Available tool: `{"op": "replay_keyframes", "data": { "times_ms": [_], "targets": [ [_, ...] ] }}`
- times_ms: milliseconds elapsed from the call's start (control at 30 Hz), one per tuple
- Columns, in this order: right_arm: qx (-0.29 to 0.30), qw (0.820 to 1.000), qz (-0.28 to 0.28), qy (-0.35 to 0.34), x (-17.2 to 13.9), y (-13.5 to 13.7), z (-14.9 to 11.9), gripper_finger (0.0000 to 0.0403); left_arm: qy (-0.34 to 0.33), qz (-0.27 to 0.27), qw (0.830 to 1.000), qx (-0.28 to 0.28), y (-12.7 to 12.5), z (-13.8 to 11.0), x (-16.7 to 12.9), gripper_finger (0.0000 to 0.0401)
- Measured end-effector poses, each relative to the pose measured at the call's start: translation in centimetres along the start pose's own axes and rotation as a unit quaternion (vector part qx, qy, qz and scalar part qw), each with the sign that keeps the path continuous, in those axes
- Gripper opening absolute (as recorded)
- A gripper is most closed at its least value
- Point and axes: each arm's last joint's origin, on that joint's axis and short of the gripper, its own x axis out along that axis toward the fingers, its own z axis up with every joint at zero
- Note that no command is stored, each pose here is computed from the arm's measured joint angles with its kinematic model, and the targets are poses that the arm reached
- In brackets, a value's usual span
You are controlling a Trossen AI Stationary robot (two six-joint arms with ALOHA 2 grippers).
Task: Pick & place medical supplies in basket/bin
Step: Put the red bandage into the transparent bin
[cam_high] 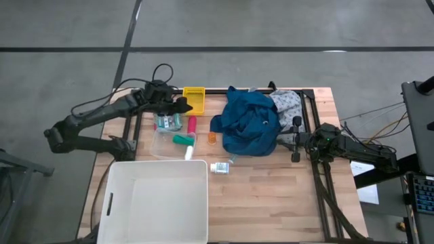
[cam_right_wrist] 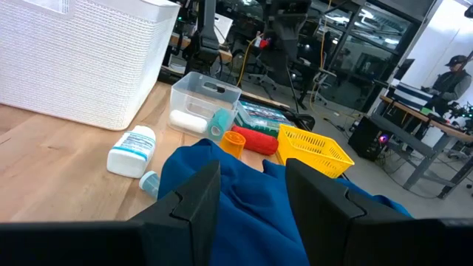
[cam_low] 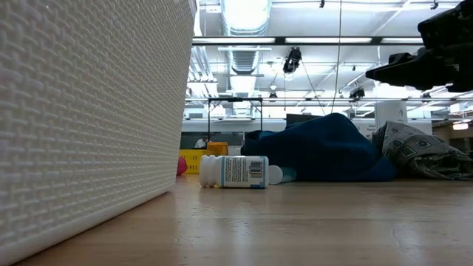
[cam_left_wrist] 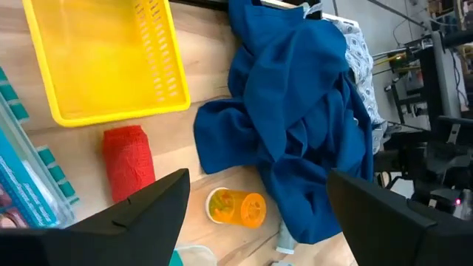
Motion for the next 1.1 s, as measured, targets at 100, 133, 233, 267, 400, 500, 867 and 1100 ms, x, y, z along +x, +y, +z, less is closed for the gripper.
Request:
{"op": "replay_keyframes", "data": {
  "times_ms": [100,133,233,267,400,500,867,1100],
  "targets": [
    [0.000,1.000,0.000,0.000,0.0,0.0,0.0,0.0148,-0.002,0.004,1.000,-0.007,-0.1,-0.2,0.1,0.0322],
    [0.000,1.000,0.000,0.000,0.0,0.0,0.0,0.0148,-0.005,0.007,1.000,-0.007,-0.2,-0.3,0.1,0.0322],
    [0.000,1.000,0.000,0.000,0.0,0.0,0.0,0.0148,-0.014,0.017,1.000,-0.015,-0.4,-0.8,0.3,0.0322],
    [0.000,1.000,0.000,0.000,0.0,0.0,0.0,0.0148,-0.014,0.020,1.000,-0.016,-0.5,-1.0,0.4,0.0322],
    [0.000,1.000,0.000,0.000,0.0,0.0,0.0,0.0148,0.003,0.038,0.998,-0.042,-0.4,-1.5,1.0,0.0322],
    [0.000,1.000,0.000,0.000,0.0,0.0,0.0,0.0148,0.014,0.054,0.997,-0.060,-0.2,-1.6,1.9,0.0322],
    [0.000,1.000,0.000,0.000,0.0,0.0,0.0,0.0148,0.114,0.085,0.985,-0.095,0.5,-2.1,6.4,0.0322],
    [0.000,1.000,0.000,0.000,0.0,0.0,0.0,0.0148,0.123,0.138,0.979,-0.082,-0.6,-1.0,8.2,0.0322]
  ]
}}
